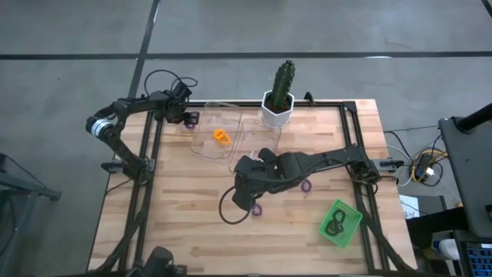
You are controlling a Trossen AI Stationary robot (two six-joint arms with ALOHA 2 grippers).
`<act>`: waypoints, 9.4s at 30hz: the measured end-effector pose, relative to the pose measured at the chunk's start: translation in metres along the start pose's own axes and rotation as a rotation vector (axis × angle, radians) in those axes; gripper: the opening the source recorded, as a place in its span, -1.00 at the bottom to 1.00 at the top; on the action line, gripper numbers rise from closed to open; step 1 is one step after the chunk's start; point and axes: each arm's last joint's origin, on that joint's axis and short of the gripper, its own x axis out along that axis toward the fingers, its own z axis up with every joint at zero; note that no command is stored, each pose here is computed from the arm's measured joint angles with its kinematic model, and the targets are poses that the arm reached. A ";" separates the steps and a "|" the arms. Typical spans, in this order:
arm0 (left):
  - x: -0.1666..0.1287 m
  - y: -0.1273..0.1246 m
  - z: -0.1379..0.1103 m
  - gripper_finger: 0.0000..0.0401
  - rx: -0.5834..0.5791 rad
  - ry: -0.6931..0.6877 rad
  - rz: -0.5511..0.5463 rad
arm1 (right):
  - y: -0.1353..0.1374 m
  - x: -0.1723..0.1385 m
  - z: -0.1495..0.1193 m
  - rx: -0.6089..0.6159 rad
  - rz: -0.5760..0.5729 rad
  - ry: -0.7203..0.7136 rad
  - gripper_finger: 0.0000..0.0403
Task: Sort spring keychains
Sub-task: Put the top left violet spring keychain into the right transparent bin
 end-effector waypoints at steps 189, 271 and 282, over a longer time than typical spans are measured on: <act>-0.272 -0.203 -0.129 -1.00 0.396 -0.338 -1.152 | -0.077 -0.115 -0.001 -0.283 -0.082 -0.089 0.11; -0.283 -0.213 -0.158 -1.00 0.462 -0.338 -1.223 | -0.075 -0.074 0.016 -0.388 0.062 -0.011 -0.86; -0.281 -0.212 -0.157 -1.00 0.426 -0.388 -1.170 | -0.075 -0.074 0.016 -0.387 0.061 -0.011 -0.86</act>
